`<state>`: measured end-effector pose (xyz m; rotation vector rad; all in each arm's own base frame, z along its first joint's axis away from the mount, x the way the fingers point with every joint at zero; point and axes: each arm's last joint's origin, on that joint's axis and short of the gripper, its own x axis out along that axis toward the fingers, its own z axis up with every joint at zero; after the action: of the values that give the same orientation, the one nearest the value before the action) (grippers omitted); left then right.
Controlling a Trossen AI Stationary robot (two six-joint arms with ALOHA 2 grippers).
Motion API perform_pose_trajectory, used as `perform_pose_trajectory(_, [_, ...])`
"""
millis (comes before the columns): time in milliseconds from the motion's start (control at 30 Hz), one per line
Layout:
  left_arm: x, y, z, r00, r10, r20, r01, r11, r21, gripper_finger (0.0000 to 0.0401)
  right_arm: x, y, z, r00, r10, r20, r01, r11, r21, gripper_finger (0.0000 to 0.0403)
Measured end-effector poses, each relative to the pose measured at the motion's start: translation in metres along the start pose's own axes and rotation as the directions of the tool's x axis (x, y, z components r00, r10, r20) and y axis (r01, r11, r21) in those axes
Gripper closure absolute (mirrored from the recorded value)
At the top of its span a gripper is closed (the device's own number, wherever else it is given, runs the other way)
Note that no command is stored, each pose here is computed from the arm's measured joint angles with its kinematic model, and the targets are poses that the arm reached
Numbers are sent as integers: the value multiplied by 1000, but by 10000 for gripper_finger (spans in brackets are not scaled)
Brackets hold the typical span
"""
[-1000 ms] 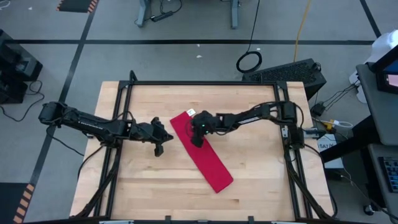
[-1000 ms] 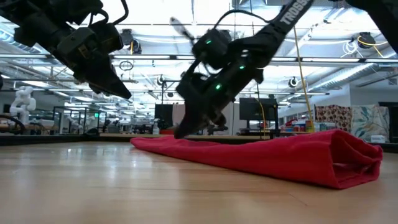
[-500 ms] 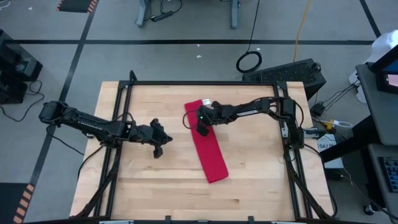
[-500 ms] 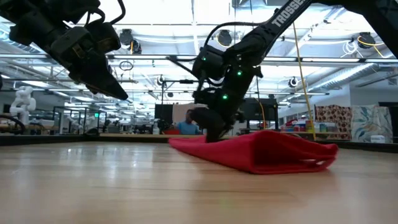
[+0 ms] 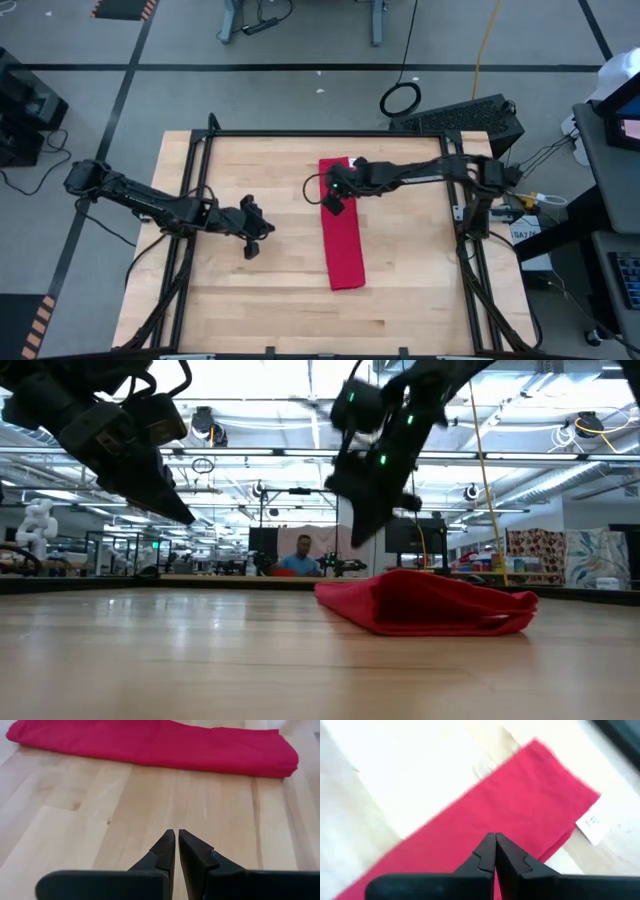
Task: Roll towel
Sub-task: Roll the red towel
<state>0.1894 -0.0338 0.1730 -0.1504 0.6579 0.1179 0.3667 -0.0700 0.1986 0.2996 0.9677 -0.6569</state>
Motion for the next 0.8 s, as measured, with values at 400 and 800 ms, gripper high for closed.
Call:
perform_pose_trajectory(400, [-3,-15,5,992,23,126,-29,999,41,373,-50,75,-72,986,169,-13,-160,903,-399,403])
perform_pose_trajectory(800, [19,-26,14,968,2,253,-30,994,109,373,-70,96,-170,928,361,93,-260,807,-530,403])
